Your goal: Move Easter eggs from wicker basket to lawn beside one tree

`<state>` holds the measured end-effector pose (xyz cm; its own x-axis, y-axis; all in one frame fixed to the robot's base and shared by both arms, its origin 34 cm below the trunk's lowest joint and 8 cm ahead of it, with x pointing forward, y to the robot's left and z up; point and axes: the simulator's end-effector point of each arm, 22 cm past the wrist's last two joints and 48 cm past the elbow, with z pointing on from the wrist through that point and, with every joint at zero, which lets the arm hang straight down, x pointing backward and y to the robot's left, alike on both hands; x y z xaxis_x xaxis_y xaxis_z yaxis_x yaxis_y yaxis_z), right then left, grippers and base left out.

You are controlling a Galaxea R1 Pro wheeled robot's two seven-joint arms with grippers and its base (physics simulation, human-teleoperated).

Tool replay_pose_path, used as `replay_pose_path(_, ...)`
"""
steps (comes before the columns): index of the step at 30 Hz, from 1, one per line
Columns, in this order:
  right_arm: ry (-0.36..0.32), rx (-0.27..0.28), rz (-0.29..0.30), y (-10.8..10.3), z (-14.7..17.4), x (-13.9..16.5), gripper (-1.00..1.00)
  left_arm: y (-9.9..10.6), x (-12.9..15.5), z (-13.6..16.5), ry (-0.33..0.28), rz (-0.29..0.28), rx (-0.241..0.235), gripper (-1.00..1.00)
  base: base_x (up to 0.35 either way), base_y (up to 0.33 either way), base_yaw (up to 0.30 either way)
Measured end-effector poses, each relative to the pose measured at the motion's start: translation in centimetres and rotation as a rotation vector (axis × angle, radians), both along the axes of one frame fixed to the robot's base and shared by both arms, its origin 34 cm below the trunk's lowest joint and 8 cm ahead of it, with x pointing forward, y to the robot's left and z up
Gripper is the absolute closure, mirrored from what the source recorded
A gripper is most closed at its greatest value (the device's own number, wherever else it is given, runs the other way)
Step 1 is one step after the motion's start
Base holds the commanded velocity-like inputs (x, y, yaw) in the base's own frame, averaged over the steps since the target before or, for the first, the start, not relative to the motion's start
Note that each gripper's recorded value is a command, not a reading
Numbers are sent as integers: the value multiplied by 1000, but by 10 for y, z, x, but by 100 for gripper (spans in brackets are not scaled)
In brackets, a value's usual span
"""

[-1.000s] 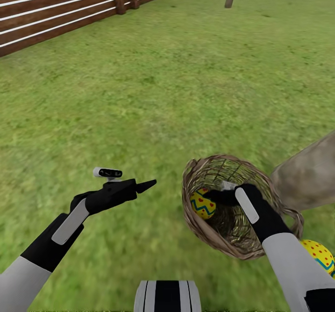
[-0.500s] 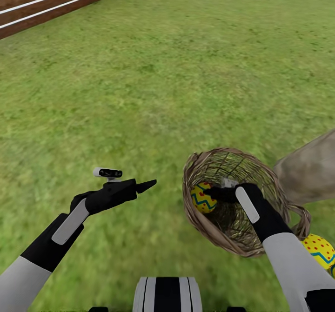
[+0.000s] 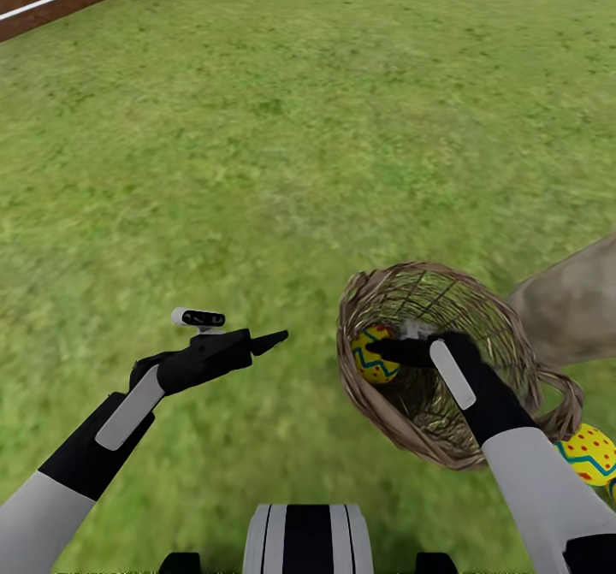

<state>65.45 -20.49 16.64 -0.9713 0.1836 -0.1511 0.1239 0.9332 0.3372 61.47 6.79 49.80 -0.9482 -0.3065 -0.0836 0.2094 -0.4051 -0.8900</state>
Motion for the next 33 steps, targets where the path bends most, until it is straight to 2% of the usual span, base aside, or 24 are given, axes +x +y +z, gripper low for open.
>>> replay_pose_path(11,26,-14,8,-3,-19,-9,-100,0,0,-21,36,-1,4,-100,0,0,0)
replay_pose_path(12,23,-17,11,-3,-20,-8,100,0,-1,-23,40,-1,4,-100,0,0,0)
replay_pose_path(28,-15,-8,17,1,-20,3,100,0,-1,-41,75,3,-1,-100,0,0,0)
replay_pose_path(33,-9,-2,10,1,-20,2,100,0,-1,-38,71,2,-3,-100,0,0,0)
